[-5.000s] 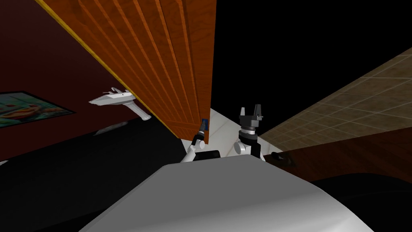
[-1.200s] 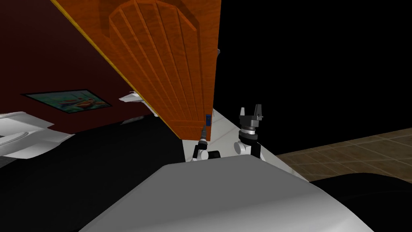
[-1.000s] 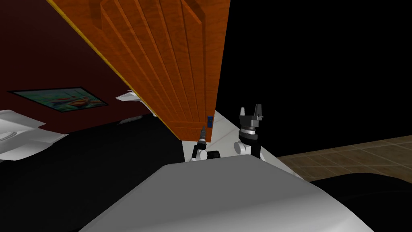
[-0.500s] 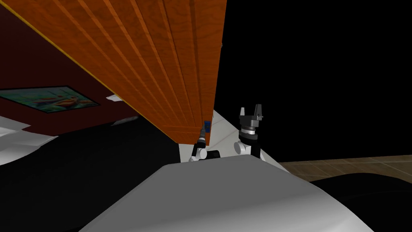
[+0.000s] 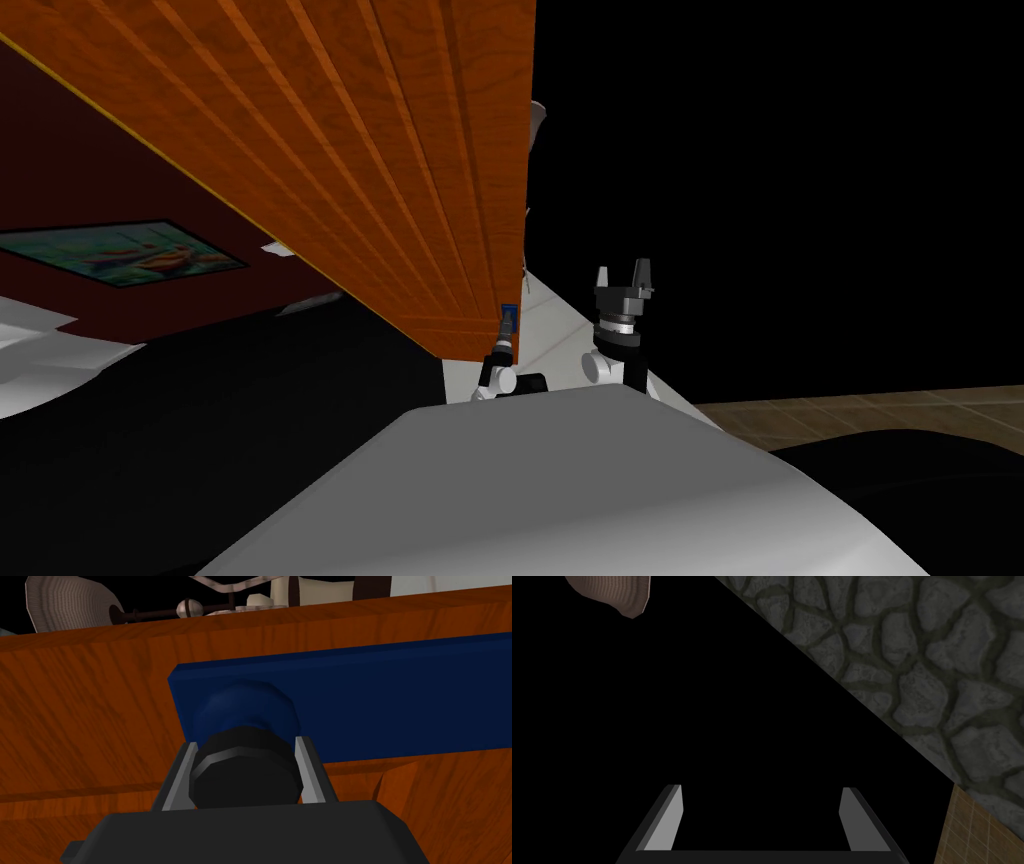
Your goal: Push the door open
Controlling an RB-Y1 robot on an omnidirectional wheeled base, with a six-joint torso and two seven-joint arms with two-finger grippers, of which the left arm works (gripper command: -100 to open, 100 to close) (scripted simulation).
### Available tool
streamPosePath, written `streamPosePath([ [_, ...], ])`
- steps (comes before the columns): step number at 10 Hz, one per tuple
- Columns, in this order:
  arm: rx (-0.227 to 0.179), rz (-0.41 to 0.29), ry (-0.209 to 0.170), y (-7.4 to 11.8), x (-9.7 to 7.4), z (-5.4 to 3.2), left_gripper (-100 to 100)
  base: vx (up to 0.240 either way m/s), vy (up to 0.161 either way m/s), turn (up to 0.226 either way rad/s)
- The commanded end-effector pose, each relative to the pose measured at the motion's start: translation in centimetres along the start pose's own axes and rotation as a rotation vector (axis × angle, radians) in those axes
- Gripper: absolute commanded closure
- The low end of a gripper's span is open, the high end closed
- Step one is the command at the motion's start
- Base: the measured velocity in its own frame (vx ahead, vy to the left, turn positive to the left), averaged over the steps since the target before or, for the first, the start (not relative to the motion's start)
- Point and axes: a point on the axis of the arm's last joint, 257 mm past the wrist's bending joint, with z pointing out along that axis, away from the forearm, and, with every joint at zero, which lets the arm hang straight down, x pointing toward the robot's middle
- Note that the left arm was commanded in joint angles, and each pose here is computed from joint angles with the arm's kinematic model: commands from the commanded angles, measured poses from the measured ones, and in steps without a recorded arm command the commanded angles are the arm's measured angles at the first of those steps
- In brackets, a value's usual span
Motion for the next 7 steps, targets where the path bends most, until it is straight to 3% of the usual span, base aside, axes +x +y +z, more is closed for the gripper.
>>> streamPosePath([
  [1, -0.004, 0.002, -0.006, 0.2, -0.3, -0.07, 100, -0.017, 0.011, -0.003],
  [3, -0.004, 0.002, -0.006, 0.2, -0.3, -0.07, 100, -0.005, 0.001, 0.002],
  [4, -0.013, 0.029, -0.020, 1.0, -1.9, -0.32, 100, 0.106, -0.075, 0.020],
  [7, -0.017, 0.043, -0.067, 1.3, -4.5, -0.29, 100, 0.199, -0.158, 0.098],
])
